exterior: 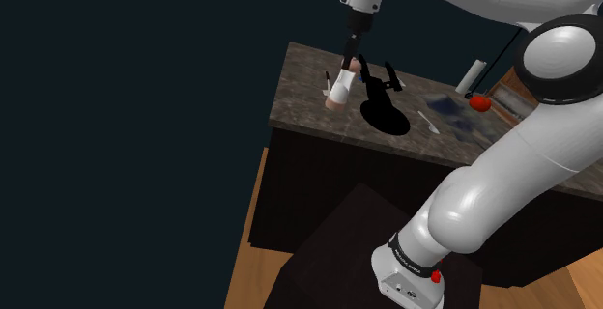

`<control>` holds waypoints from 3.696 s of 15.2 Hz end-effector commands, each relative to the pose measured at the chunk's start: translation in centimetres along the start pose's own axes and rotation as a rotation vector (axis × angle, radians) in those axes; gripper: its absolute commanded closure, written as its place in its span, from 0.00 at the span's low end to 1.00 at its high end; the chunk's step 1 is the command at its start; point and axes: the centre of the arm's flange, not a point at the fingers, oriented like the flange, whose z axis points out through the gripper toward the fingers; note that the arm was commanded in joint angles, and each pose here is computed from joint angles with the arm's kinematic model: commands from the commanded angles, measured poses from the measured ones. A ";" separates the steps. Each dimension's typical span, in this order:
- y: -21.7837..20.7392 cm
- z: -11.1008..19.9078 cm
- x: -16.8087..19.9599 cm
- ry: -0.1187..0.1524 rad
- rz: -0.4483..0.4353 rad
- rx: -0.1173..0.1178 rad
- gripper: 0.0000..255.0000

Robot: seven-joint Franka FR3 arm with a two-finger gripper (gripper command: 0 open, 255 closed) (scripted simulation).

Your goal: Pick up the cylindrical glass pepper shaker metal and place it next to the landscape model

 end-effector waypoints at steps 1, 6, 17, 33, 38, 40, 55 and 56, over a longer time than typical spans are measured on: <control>0.0 -1.1 -0.1 0.000 0.000 0.000 1.00; 0.0 -3.7 -0.3 0.000 0.000 0.000 1.00; 1.8 -8.2 -2.7 0.000 0.000 0.000 1.00; 15.7 -6.8 -18.6 0.000 0.000 0.000 1.00; 20.0 -6.4 -23.5 0.000 0.000 0.000 1.00; 21.8 -6.2 -25.5 0.000 0.000 0.000 1.00; 28.9 -2.4 -33.4 0.000 0.000 0.000 1.00; 28.9 -1.9 -33.4 0.000 0.000 0.000 1.00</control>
